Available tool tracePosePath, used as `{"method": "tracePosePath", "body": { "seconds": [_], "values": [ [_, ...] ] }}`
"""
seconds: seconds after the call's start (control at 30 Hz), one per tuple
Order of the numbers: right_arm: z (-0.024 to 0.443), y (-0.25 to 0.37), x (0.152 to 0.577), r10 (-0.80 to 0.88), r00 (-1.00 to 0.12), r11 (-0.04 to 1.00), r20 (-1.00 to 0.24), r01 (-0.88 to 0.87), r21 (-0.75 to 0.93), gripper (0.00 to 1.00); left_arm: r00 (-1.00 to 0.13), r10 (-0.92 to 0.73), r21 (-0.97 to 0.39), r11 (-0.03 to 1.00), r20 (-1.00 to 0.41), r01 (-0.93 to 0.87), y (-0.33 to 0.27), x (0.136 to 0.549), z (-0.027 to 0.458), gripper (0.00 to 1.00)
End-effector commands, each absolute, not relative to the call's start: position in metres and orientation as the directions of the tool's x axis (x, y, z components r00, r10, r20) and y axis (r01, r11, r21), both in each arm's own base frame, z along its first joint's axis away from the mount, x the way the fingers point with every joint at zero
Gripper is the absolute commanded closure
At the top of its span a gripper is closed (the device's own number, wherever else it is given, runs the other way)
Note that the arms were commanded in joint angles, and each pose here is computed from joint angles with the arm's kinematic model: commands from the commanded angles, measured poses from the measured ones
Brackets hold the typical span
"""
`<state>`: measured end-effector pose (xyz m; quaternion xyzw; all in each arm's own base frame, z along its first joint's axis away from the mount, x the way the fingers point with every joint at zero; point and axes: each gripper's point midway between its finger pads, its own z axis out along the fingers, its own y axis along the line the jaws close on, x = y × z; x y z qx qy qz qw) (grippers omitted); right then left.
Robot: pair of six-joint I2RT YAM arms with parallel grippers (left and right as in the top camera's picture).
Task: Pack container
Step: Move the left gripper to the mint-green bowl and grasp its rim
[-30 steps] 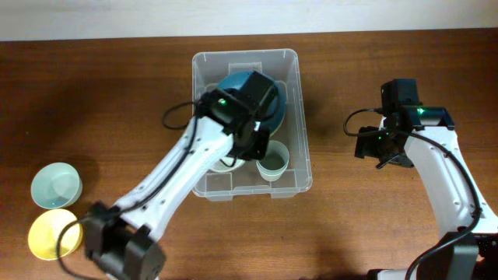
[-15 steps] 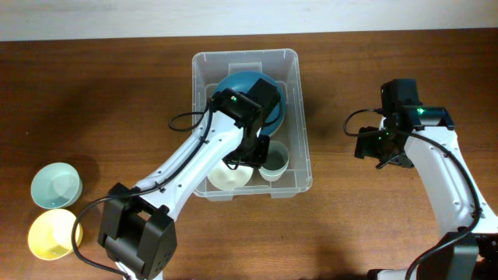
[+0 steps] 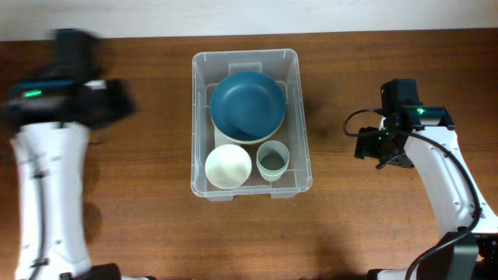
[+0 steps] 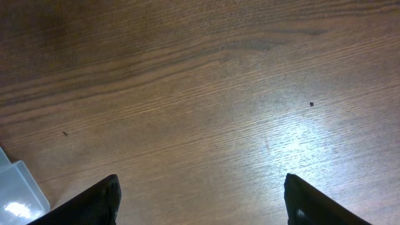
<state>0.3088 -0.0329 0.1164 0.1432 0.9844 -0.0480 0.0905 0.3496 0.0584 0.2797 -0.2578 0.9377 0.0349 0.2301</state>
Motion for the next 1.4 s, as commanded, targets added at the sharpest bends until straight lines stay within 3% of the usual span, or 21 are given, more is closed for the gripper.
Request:
{"method": "tracePosePath", "body": {
  "seconds": [0.0,0.2,0.63,0.73,0.87,0.93,1.17,1.37],
  "values": [
    [0.121,-0.034,0.313,0.279,-0.938,0.953,-0.205,0.298,-0.064,0.21,-0.711,-0.594,-0.017,0.772,-0.378,-0.636,0.122,0.339,0.25,0.22],
    [0.121,-0.034,0.312,0.279,-0.939,0.953,-0.201,0.297,-0.065,0.21,-0.656,-0.731,0.067,0.657,-0.189,-0.751,0.184,0.33,0.152,0.22],
    [0.121,-0.034,0.313,0.279,-0.939,0.952,-0.202,0.298,-0.065,0.21,-0.627,-0.778,0.159,0.624,0.041,-0.765,0.216,0.323,0.034,0.24],
    [0.121,-0.034,0.313,0.279,-0.939,0.952,-0.202,0.298,-0.065,0.21,-0.628,-0.775,0.164,0.631,0.075,-0.759,0.213,0.323,0.018,0.35],
    [0.121,-0.034,0.312,0.279,-0.939,0.952,-0.202,0.297,-0.065,0.21,-0.63,-0.773,0.164,0.632,0.075,-0.757,0.213,0.325,0.012,0.84],
    [0.121,-0.034,0.312,0.279,-0.939,0.952,-0.202,0.298,-0.065,0.21,-0.632,-0.773,0.157,0.632,0.058,-0.759,0.215,0.33,0.014,0.99],
    [0.121,-0.034,0.313,0.279,-0.939,0.952,-0.202,0.298,-0.066,0.21,-0.702,-0.712,0.087,0.699,-0.001,-0.709,0.205,0.364,0.033,0.99],
    [0.121,-0.034,0.312,0.279,-0.939,0.952,-0.202,0.298,-0.066,0.21,-0.799,-0.584,-0.007,0.808,-0.144,-0.589,0.155,0.417,0.098,1.0]
  ]
}}
